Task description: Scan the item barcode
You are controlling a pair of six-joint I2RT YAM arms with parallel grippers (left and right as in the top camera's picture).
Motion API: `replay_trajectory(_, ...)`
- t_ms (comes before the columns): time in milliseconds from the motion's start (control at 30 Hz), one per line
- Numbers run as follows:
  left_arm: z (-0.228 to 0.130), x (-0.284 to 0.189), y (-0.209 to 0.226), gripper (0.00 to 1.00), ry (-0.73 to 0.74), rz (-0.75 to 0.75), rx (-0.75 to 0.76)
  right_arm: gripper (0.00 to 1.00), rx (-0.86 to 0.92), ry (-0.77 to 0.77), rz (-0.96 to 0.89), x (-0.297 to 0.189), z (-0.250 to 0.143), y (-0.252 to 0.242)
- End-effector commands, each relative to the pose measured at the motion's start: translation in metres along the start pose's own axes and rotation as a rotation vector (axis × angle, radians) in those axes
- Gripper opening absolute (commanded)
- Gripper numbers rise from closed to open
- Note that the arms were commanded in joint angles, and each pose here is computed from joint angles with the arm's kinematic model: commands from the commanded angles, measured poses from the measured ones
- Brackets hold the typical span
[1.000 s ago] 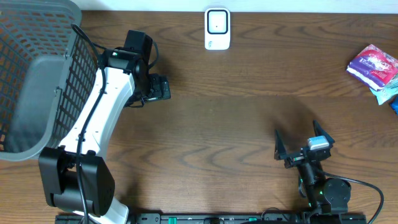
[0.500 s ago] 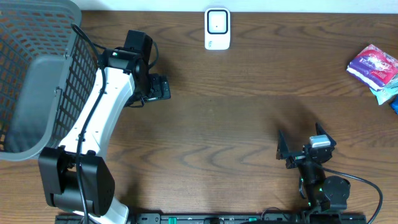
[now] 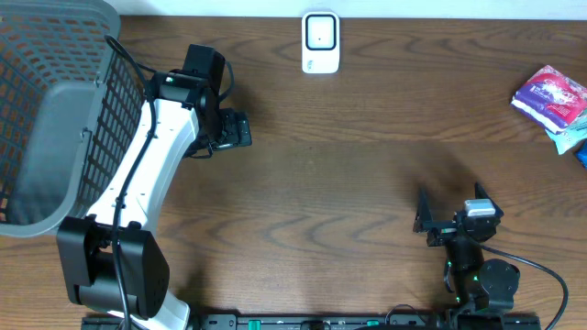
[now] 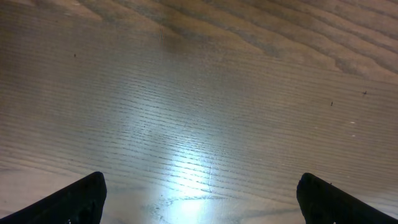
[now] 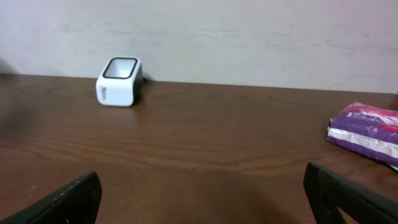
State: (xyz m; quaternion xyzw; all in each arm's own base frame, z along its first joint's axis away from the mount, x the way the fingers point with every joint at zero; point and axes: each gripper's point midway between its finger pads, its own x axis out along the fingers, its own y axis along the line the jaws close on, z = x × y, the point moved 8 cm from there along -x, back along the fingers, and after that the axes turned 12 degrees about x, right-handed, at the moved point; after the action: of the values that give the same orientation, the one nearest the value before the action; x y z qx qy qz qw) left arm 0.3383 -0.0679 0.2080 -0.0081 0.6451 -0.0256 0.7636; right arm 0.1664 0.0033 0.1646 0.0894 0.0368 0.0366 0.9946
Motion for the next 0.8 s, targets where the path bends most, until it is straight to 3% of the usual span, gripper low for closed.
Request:
replay_trajectory(0, -0.0008, -0.0011, 0.0016, 0.98, -0.003, 0.013, 0.012, 0.99, 0.004, -0.003, -0.039, -0.0004, -0.0008, -0.0041)
replay_trajectory(400, -0.0008, -0.0011, 0.0016, 0.98, -0.003, 0.013, 0.012, 0.99, -0.012, -0.002, -0.050, -0.0004, -0.0009, -0.0051)
replay_trajectory(767, -0.0009, -0.0010, 0.0016, 0.98, -0.002, 0.013, 0.012, 0.99, 0.093, -0.005, -0.046, -0.0004, -0.0008, -0.0047)
